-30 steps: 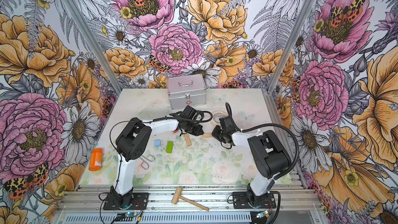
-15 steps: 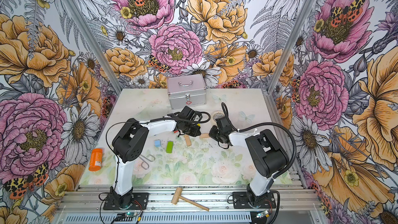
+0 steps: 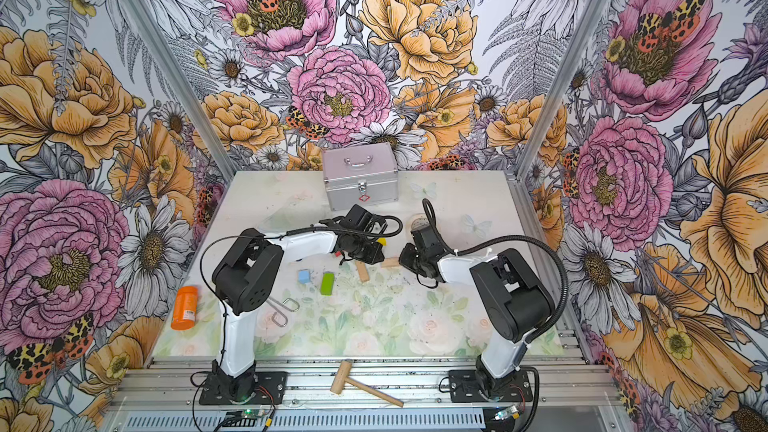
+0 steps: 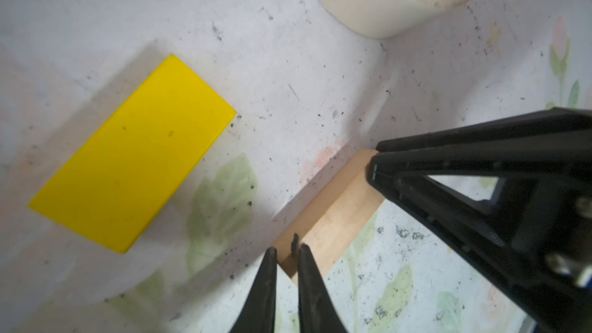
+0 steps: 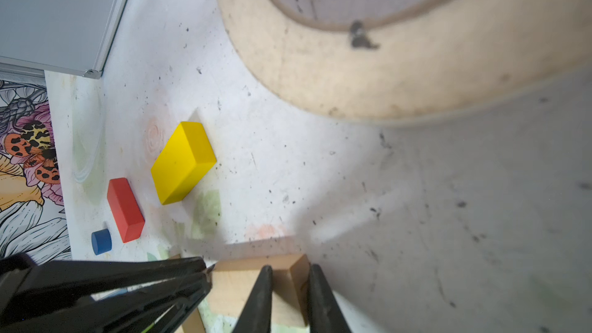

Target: Build the wood block tower

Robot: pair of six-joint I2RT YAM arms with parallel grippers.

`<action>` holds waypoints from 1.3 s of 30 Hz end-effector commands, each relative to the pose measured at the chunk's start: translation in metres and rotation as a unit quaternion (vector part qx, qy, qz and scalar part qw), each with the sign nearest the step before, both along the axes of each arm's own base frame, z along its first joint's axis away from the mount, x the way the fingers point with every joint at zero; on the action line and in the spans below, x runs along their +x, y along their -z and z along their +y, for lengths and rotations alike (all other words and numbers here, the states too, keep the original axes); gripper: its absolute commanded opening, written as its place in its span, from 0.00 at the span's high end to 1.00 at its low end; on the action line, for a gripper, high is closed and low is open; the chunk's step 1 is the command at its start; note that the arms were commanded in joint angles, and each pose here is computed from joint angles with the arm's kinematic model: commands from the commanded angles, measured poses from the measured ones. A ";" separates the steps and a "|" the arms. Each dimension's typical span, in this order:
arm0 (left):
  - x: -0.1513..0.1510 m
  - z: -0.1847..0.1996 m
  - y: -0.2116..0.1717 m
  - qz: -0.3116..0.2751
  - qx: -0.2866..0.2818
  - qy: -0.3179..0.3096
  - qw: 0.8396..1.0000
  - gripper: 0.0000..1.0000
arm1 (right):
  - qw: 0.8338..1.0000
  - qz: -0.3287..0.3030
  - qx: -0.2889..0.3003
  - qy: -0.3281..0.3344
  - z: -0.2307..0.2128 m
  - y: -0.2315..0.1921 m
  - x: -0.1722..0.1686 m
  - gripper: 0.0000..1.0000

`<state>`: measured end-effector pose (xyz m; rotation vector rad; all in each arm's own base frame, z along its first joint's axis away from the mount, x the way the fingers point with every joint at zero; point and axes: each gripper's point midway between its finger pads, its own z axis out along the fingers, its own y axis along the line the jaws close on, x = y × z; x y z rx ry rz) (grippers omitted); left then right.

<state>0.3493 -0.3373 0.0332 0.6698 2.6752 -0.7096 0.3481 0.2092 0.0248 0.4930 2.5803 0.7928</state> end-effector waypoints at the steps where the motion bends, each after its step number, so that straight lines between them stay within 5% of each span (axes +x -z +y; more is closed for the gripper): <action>1: -0.011 0.016 0.018 0.023 0.034 -0.012 0.999 0.82 | 0.997 0.072 -0.005 -0.031 0.010 0.029 -0.035 0.79; 39: -0.001 0.026 0.004 0.004 0.038 -0.028 0.999 0.71 | 0.997 0.076 -0.011 -0.028 0.009 0.028 -0.046 0.73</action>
